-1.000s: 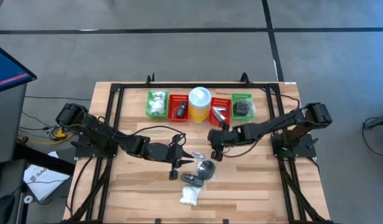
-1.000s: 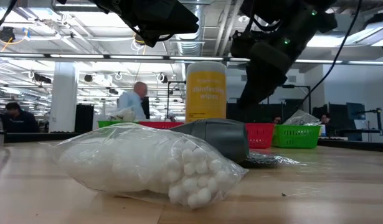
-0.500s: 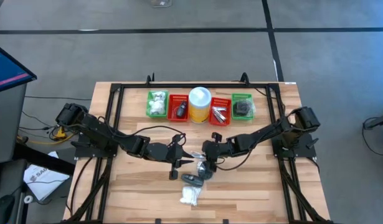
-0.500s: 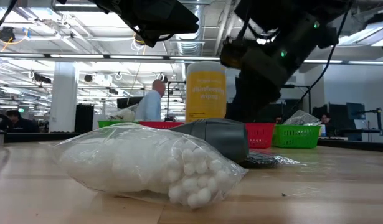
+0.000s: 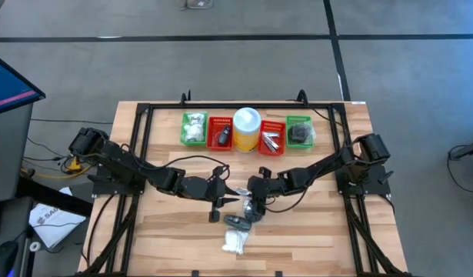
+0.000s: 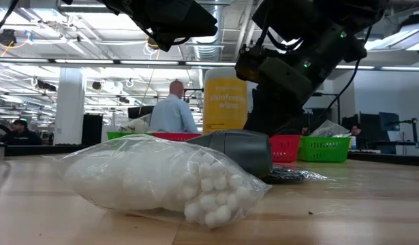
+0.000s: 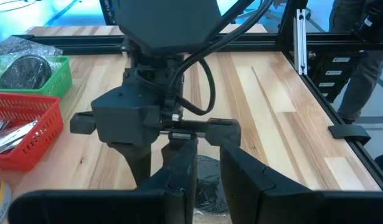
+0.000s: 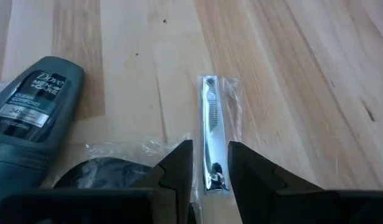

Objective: Pick & Place Travel size toiletries
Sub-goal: Put the silver nail cutter into the right red bin

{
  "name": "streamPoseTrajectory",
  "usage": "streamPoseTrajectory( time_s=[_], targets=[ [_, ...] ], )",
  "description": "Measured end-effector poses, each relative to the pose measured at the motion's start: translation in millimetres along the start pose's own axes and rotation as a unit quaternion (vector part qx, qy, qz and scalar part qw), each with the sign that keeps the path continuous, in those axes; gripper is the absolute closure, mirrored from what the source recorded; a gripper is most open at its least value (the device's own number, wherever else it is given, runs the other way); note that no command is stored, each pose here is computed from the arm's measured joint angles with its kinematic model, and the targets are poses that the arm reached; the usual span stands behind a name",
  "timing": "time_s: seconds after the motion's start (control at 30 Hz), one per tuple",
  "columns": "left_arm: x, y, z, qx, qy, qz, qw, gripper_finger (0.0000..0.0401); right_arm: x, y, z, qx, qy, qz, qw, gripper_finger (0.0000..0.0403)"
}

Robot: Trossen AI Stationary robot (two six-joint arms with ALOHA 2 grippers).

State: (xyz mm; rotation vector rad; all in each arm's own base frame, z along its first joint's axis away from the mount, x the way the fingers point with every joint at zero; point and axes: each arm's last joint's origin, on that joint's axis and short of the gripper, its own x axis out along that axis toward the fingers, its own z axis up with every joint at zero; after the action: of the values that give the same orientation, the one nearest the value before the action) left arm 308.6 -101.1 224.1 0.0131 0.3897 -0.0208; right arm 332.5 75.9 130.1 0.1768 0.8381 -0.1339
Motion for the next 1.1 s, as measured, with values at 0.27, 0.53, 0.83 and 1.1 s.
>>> streamPoseTrajectory(
  time_s=[0.27, 0.53, 0.83, 1.1],
  targets=[
    [0, 0, 0, 0.0, 0.0, 0.0, 1.0, 0.0342, 0, 0, 0, 0.0, 0.001, 0.0, 1.0, 0.031],
    [0, 0, 0, 0.0, 0.0, 0.0, 1.0, 0.0342, 4, 0, -3, -0.002, 0.008, -0.003, 1.0, 0.031],
    [0, 0, -2, 0.001, 0.002, 0.0, 1.0, 0.0342, 24, 0, -12, -0.008, 0.024, -0.012, 1.0, 0.031],
    [0, 1, -7, 0.002, 0.008, 0.001, 1.0, 0.0342, 22, 0, -11, -0.031, 0.027, -0.013, 0.999, 0.0314]
  ],
)
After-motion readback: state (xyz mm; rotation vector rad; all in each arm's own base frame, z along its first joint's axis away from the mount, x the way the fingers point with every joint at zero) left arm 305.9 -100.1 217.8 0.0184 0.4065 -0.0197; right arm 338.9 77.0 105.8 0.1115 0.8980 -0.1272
